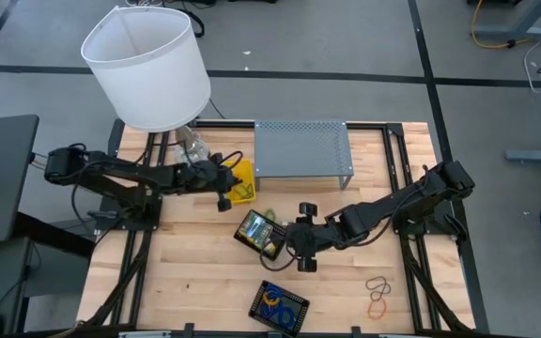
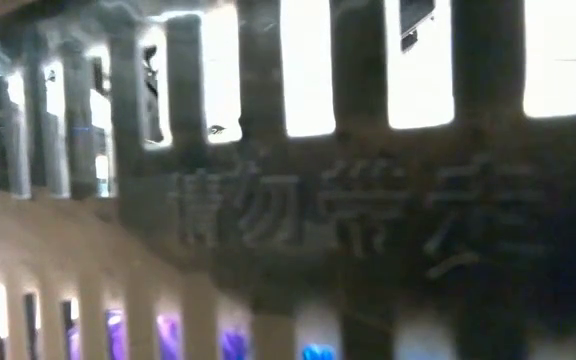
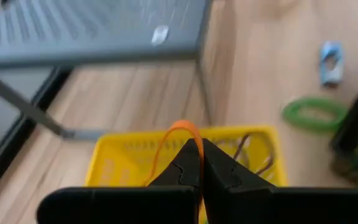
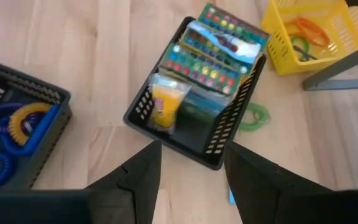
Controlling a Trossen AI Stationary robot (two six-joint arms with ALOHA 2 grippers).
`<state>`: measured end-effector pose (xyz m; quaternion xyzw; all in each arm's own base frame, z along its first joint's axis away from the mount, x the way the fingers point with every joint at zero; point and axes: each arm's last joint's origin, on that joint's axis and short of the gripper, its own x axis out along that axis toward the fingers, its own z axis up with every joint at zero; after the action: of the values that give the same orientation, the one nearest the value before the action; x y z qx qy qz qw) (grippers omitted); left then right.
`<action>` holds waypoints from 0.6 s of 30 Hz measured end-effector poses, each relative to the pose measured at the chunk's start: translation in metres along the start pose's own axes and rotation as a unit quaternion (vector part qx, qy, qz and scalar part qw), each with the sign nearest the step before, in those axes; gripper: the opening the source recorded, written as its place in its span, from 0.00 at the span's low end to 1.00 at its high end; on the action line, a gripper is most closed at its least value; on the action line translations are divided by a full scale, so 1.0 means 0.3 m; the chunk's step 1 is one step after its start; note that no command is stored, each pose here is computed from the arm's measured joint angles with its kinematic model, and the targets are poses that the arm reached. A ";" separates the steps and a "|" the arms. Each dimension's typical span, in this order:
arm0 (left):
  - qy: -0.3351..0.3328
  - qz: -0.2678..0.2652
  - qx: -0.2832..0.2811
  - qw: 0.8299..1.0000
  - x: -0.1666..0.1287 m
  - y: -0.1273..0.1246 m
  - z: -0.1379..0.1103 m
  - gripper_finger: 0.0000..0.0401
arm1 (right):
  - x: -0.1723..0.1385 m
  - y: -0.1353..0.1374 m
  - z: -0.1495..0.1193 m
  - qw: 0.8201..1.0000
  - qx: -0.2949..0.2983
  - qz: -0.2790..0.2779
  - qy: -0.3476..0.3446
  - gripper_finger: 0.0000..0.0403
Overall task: Pick & Place Office Desk Supplies
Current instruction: Put the top orange rubber band into the yellow bin
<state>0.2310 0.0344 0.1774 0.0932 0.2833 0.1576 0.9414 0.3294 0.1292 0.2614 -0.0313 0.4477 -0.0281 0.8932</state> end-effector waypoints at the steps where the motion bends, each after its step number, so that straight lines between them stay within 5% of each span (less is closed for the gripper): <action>1: 0.010 0.001 -0.001 1.000 0.012 0.004 -0.010 0.00 | -0.002 0.006 -0.002 1.000 -0.001 0.002 0.000 0.45; 9: 0.046 -0.018 -0.019 0.999 0.087 0.029 -0.063 0.04 | -0.010 0.030 -0.009 1.000 -0.001 0.010 -0.001 0.45; 18: 0.024 -0.037 -0.032 0.998 0.097 0.029 -0.055 0.28 | -0.009 0.028 -0.013 1.000 0.004 0.007 0.006 0.45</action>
<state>0.2426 0.0540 0.1515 0.0486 0.3043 0.1336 0.9419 0.3247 0.1376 0.2606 -0.0242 0.4535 -0.0234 0.8906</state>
